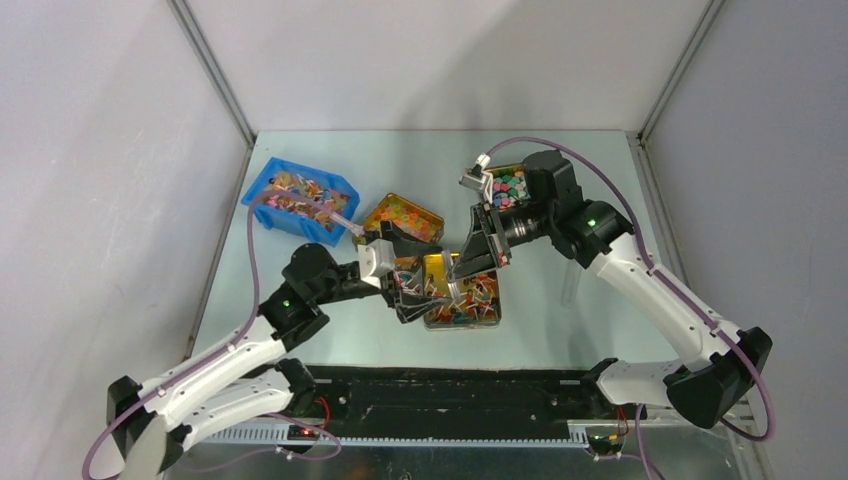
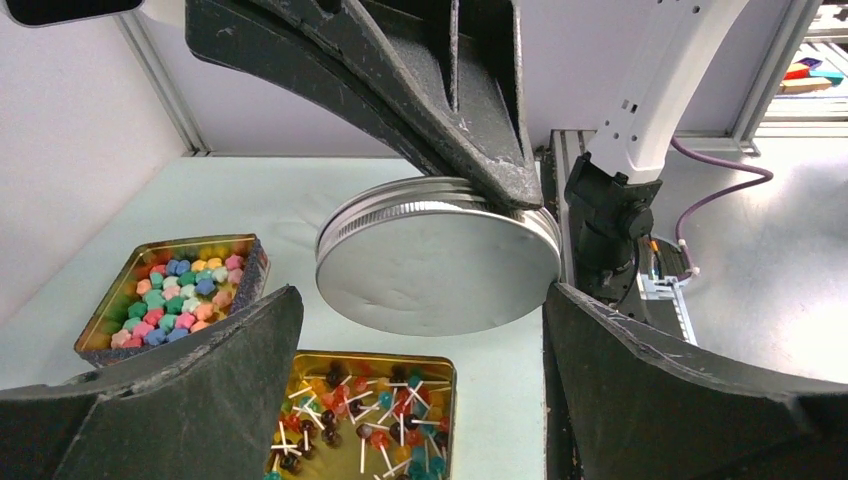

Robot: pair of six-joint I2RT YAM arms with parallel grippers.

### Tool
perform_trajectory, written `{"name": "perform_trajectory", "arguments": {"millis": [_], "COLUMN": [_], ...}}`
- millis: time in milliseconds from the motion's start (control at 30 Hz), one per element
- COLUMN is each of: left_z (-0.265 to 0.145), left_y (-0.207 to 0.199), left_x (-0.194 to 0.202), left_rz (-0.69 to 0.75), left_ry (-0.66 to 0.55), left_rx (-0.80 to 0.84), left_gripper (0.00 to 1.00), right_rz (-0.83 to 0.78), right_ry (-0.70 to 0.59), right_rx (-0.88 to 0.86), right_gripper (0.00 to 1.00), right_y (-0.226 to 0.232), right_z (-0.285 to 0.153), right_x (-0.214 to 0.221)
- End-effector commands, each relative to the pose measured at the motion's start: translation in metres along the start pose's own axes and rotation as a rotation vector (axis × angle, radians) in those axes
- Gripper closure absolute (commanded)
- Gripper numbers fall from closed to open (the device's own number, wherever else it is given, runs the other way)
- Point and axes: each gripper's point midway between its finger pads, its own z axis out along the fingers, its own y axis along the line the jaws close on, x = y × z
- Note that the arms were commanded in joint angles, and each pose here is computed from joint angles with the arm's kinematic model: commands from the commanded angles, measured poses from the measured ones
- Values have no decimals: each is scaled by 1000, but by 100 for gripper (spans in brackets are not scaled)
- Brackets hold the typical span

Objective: Pack the candies
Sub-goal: Pick up the bottle lid at the center of the board.

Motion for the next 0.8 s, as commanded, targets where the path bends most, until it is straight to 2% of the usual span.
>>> {"name": "perform_trajectory", "arguments": {"millis": [0,367,767], "left_z": [5,-1,-13], "left_y": [0,-16,-16], "left_x": [-23,-23,-23], "left_rz": [64,47,37], "left_ry": [-73,-80,-75], "left_rx": [4,62,10], "left_gripper": [0,0,0], "right_rz": [-33,-37,-44], "right_ry": [6,8,-5], "right_rx": [-34,-40,-40], "right_gripper": [100,100,100], "right_y": [9,10,11], "right_z": [0,1,3], "right_x": [0,-1,-5]}}
